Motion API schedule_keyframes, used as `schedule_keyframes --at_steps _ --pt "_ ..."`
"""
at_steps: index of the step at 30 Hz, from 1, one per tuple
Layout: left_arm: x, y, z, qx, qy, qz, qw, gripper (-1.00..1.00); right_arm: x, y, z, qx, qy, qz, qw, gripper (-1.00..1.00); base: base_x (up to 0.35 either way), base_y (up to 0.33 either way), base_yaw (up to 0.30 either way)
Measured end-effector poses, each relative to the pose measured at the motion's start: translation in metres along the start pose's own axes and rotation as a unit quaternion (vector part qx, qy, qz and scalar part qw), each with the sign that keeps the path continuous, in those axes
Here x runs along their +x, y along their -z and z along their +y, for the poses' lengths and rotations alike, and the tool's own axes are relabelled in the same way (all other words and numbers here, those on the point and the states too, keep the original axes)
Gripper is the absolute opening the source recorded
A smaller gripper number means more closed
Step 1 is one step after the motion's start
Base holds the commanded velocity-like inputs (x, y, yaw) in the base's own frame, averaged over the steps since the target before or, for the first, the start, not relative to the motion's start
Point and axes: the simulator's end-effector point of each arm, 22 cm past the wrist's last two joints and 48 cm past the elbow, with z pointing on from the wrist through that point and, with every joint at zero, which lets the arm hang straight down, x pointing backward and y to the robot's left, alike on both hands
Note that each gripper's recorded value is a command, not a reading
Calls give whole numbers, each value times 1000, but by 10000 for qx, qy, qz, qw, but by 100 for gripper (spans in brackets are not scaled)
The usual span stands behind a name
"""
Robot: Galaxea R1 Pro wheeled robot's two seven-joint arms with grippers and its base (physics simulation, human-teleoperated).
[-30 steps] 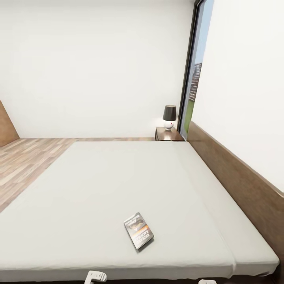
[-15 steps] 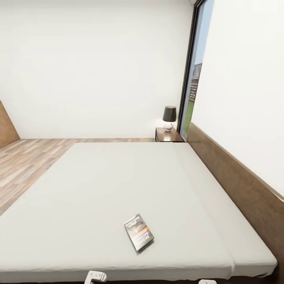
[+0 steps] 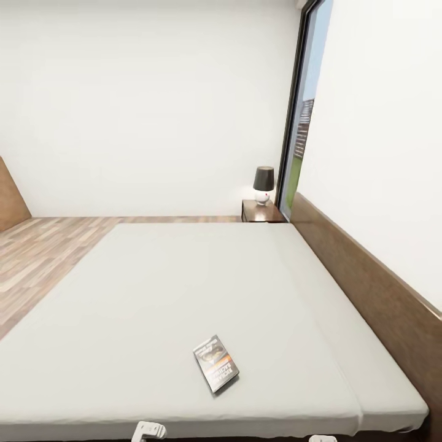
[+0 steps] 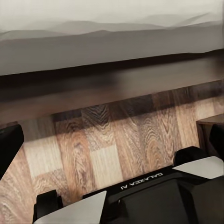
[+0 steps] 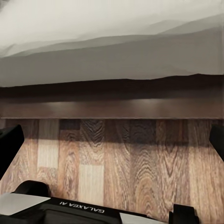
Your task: In the bedroom, move the book from the bed onto either nightstand, and place the two sandals side by side next to the bed.
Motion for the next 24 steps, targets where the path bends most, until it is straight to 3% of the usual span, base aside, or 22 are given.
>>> schedule_keyframes --at_steps 24 --pt "-8 27 -11 0 2 5 10000 100 -10 27 10 14 -1 4 10000 100 0 0 0"
